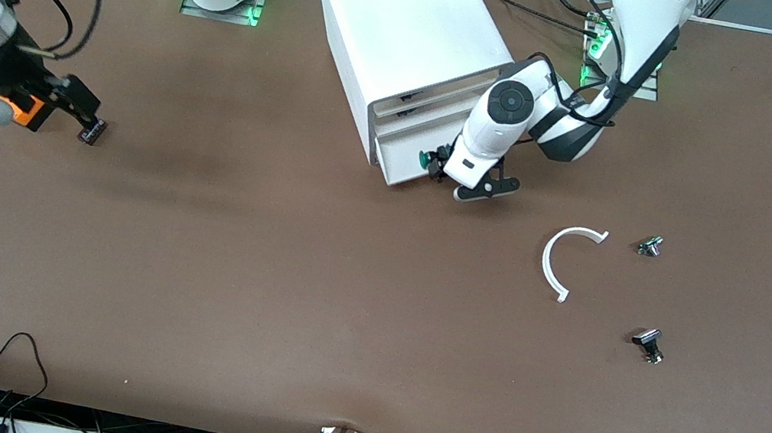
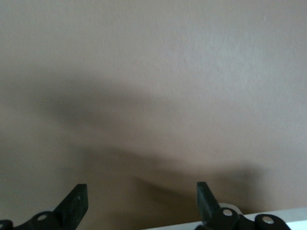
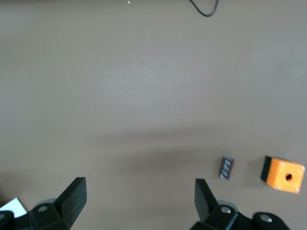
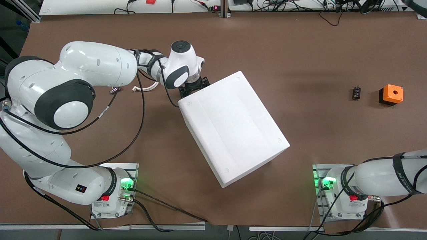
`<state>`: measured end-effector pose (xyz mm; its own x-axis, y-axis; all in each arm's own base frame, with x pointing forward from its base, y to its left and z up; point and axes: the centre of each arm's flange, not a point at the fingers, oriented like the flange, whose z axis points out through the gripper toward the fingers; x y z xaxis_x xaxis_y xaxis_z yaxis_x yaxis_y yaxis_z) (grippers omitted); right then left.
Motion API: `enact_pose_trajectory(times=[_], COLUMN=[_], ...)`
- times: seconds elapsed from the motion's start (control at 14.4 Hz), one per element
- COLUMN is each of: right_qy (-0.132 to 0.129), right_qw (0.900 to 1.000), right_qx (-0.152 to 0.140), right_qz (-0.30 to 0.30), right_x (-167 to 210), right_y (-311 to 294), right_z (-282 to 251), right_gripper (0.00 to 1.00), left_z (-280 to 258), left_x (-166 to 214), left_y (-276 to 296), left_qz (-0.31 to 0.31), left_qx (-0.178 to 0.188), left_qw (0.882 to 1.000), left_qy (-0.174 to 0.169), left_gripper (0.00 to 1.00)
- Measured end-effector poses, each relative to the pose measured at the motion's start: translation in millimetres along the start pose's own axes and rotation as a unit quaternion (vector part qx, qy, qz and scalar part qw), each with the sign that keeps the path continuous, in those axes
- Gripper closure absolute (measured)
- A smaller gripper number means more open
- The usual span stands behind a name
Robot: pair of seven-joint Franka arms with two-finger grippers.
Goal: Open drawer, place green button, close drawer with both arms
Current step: 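Push the drawer shut with the left gripper while the right gripper returns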
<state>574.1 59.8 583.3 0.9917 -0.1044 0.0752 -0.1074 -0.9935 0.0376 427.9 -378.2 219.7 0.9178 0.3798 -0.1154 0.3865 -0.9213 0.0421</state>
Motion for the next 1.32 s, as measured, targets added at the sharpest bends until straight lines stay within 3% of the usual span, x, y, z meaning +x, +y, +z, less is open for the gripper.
enact_pose_trajectory(times=[0.49, 1.32], right_qy=[-0.014, -0.010], right_qw=[1.000, 1.000], right_qx=[0.013, 0.013], right_qz=[-0.023, -0.005], right_x=[-28, -26], right_y=[16, 16], right_z=[-34, -25], right_gripper=[0.00, 0.00], left_z=[6, 6], left_x=[-57, -64], left_y=[16, 16], left_qz=[-0.027, -0.025], left_qx=[0.003, 0.012], left_qw=[0.999, 0.999], left_qy=[-0.021, -0.027], left_gripper=[0.00, 0.00])
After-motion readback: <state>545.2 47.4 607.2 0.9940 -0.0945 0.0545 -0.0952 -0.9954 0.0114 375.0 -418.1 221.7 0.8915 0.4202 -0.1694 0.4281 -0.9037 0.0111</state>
